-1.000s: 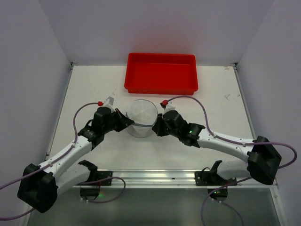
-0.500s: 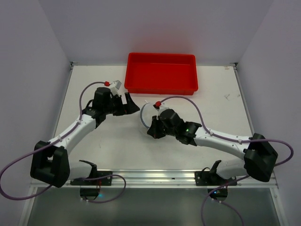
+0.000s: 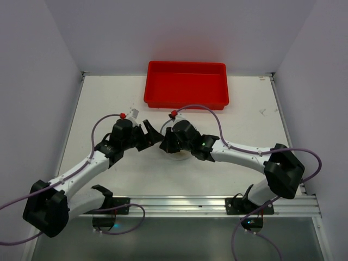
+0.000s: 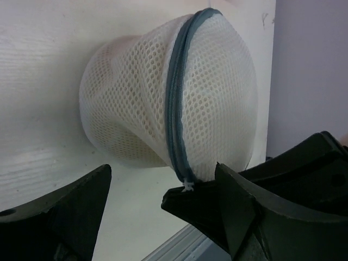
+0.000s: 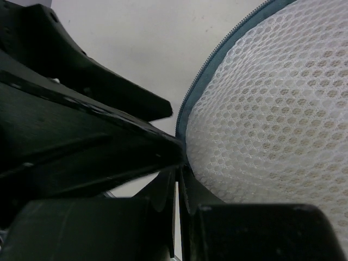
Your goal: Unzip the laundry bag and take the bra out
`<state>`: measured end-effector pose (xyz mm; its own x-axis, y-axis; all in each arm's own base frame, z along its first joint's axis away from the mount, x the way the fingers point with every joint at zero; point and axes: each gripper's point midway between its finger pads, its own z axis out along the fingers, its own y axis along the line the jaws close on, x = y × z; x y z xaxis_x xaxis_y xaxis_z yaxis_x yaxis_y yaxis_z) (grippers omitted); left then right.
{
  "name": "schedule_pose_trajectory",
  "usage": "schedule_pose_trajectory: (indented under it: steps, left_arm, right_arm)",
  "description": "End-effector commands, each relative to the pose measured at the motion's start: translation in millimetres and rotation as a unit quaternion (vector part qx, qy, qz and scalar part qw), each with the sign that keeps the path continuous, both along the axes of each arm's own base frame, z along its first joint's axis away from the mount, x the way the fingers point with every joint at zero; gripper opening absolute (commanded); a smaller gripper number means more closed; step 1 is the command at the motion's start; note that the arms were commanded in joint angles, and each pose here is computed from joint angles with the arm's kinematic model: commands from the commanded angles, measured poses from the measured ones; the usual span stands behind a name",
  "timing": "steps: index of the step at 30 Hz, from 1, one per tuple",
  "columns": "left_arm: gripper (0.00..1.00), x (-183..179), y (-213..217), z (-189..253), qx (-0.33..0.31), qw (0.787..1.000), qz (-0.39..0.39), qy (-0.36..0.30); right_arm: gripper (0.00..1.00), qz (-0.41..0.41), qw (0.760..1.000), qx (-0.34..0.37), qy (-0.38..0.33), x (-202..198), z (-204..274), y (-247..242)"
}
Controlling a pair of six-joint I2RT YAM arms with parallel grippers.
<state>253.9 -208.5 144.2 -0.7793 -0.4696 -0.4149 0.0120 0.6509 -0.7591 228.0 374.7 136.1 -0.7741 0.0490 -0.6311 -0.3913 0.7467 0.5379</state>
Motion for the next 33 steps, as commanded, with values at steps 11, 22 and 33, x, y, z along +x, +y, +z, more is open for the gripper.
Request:
schedule_pose_trajectory:
  steps: [11,22,33]
  left_arm:
    - [0.00,33.4,-24.1,10.4,0.012,0.999,0.016,-0.043]
    - [0.00,63.3,19.6,-1.4,0.127,0.987,-0.059,-0.073]
    - [1.00,76.9,34.4,27.6,0.156,0.984,-0.023,-0.083]
  right_arm:
    - [0.00,-0.022,0.999,-0.007,-0.041,-2.5,13.3,-28.7]
    - [0.00,-0.020,0.992,-0.108,-0.063,-22.1,-7.0,-105.0]
    - [0.00,0.068,0.996,0.034,-0.036,-14.6,41.2,21.8]
